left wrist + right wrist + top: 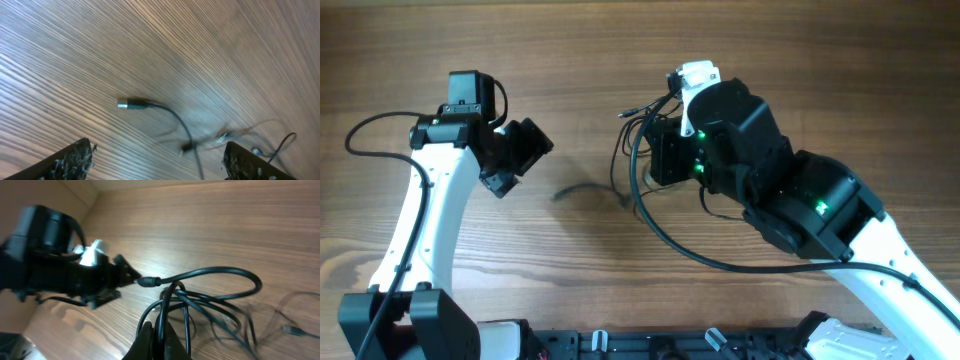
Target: Untangle cables
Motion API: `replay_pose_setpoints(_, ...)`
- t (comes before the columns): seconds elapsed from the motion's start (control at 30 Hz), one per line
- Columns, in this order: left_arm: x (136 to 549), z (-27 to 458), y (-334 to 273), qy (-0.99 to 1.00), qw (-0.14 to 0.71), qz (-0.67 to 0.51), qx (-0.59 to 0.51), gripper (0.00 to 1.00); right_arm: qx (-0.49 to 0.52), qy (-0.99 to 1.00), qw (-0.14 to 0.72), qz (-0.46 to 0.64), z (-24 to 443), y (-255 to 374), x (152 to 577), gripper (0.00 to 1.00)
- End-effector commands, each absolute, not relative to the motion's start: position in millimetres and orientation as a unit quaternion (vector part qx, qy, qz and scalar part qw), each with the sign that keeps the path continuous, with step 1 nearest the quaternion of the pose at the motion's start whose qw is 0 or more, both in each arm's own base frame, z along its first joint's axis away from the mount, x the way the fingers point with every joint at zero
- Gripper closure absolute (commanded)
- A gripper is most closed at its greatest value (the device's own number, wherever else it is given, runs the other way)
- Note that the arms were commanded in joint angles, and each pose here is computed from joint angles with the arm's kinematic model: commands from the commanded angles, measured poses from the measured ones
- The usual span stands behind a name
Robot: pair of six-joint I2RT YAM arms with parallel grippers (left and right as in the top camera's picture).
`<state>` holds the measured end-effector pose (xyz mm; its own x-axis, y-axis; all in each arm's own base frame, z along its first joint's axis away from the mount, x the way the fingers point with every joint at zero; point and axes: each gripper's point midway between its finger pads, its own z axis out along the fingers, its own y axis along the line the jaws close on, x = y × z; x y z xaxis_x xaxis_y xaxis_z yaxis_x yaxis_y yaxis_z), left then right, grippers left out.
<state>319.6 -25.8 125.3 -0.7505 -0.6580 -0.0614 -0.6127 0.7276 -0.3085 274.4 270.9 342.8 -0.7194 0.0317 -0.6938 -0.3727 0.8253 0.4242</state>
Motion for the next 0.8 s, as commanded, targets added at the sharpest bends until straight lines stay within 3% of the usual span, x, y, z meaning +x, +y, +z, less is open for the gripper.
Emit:
replay_pose_setpoints(0.0,318.6,128.9,-47.6,0.927,0.062,-0.196,-0.314,0.12,-0.114,0.892,0.328,0.290,323.7,285.8,273.3,0.96)
replay_pose_setpoints(0.27,311.6,172.8,-116.4,0.902,0.047,-0.409,-0.132,0.07,-0.104,0.926,0.252,0.261,264.4,304.0,282.6,0.95)
replay_pose_setpoints(0.47,310.2,175.3,-119.2,0.900,0.052,-0.418,-0.112,0.13,-0.073,0.930,0.242,0.268,255.6,310.7,290.9,0.95)
replay_pose_setpoints(0.77,298.8,174.0,-133.6,0.908,0.068,-0.413,-0.011,0.11,0.024,0.930,0.240,0.278,257.9,283.5,320.4,0.91)
